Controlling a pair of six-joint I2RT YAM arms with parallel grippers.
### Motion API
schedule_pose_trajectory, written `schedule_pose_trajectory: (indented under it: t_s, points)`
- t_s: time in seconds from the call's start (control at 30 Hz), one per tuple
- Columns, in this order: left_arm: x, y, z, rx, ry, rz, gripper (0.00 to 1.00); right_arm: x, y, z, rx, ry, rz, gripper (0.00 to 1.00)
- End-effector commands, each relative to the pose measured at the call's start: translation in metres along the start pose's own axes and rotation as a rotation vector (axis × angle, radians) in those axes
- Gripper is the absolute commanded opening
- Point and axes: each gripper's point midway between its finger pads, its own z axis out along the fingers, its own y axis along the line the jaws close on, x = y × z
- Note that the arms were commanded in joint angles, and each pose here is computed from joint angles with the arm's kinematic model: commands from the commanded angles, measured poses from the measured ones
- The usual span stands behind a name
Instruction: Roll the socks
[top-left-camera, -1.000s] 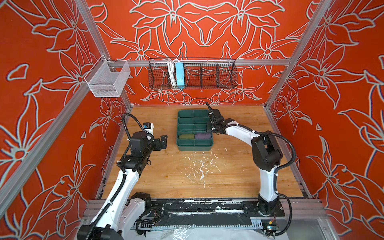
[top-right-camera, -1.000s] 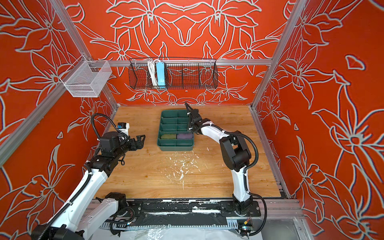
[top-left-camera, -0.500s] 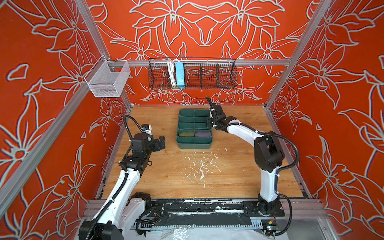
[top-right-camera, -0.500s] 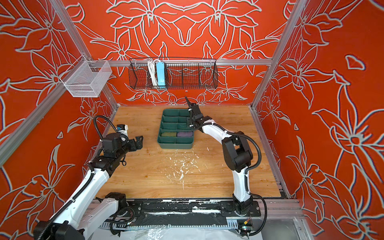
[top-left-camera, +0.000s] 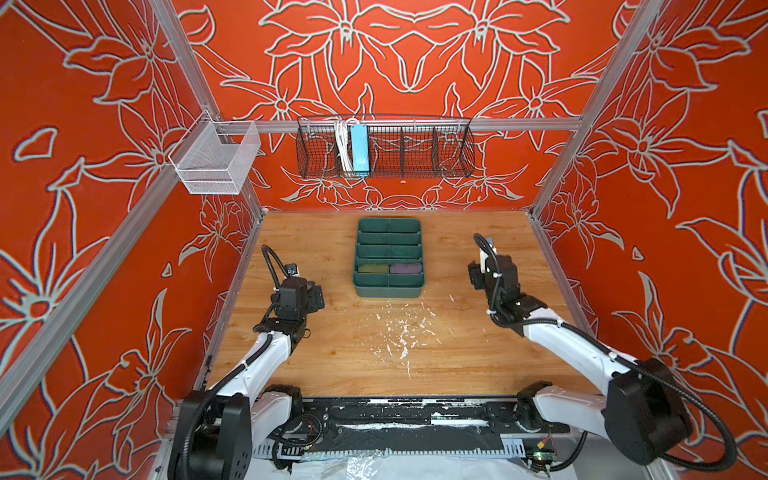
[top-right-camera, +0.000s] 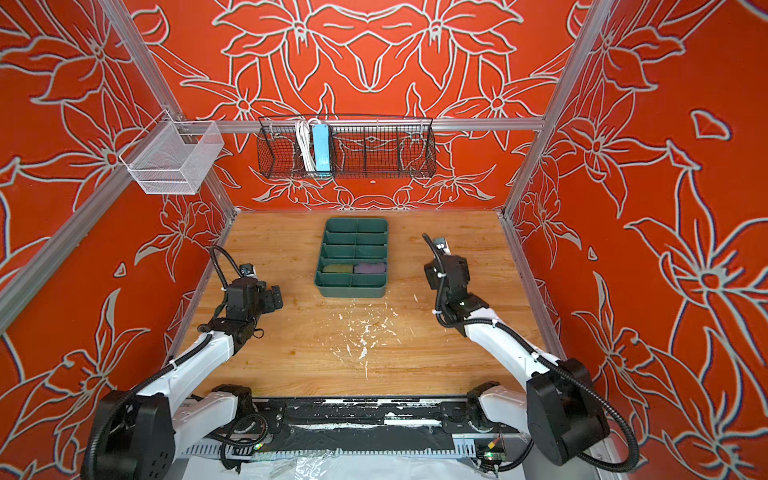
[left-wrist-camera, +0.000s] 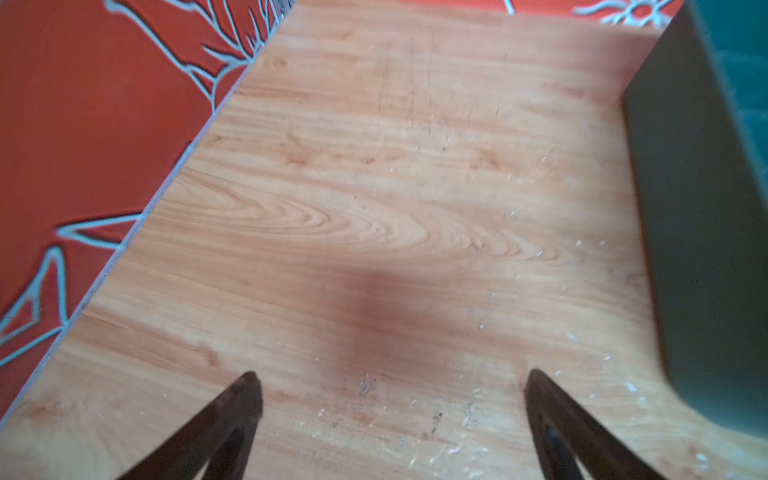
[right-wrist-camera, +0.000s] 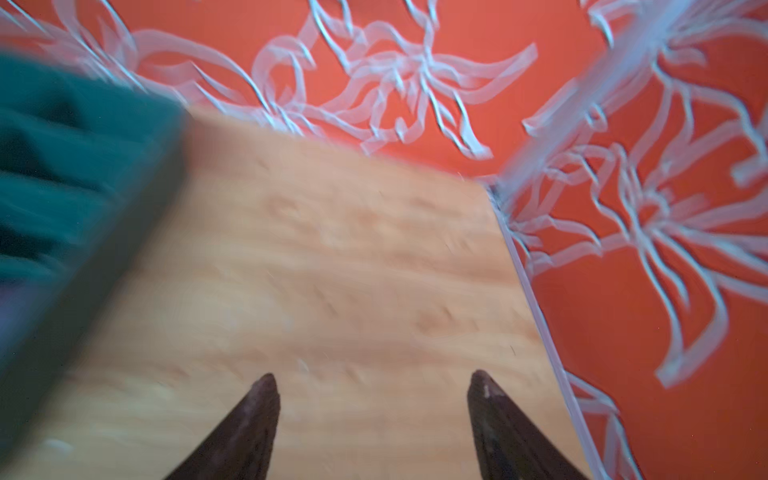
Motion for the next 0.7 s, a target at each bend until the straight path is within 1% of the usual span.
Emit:
schedule_pose_trajectory:
  t_s: [0.0, 0.1, 0.17, 0.23, 0.27, 0.33, 0.4, 0.47, 0.6, 0.63, 0.67]
  points:
    - [-0.022, -0.007, 0.007, 0.032, -0.110, 0.004, 0.97, 0.009, -0.044, -0.008, 0.202, -0.069, 0.034, 0.76]
    - [-0.020, -0.016, 0.015, 0.074, -0.109, 0.018, 0.97, 0.040, -0.059, -0.009, 0.255, -0.038, 0.073, 0.77]
    - [-0.027, -0.024, 0.018, 0.110, -0.136, 0.030, 0.97, 0.057, -0.061, -0.006, 0.263, -0.034, 0.113, 0.78]
    - [-0.025, -0.033, 0.024, 0.151, -0.143, 0.060, 0.97, 0.068, -0.058, -0.003, 0.249, -0.048, 0.136, 0.79]
    - [-0.022, -0.033, 0.029, 0.144, -0.141, 0.058, 0.97, 0.066, -0.056, -0.001, 0.236, -0.067, 0.127, 0.80]
    - [-0.017, -0.033, 0.034, 0.141, -0.150, 0.053, 0.97, 0.064, -0.047, 0.003, 0.183, -0.076, 0.104, 0.82]
    - [-0.014, -0.033, 0.036, 0.157, -0.115, 0.049, 0.97, 0.058, -0.041, 0.004, 0.140, -0.134, 0.107, 0.83]
    - [-0.009, -0.039, 0.037, 0.206, -0.122, 0.064, 0.97, 0.058, -0.031, 0.007, 0.082, -0.123, 0.075, 0.84]
    - [-0.009, -0.039, 0.036, 0.208, -0.123, 0.064, 0.97, 0.057, -0.010, 0.008, -0.070, -0.128, 0.020, 0.84]
    - [-0.008, -0.039, 0.036, 0.207, -0.118, 0.065, 0.97, 0.057, -0.007, 0.006, -0.097, -0.137, 0.027, 0.85]
    - [-0.008, -0.039, 0.036, 0.207, -0.120, 0.065, 0.97, 0.053, -0.002, 0.002, -0.142, -0.167, 0.065, 0.84]
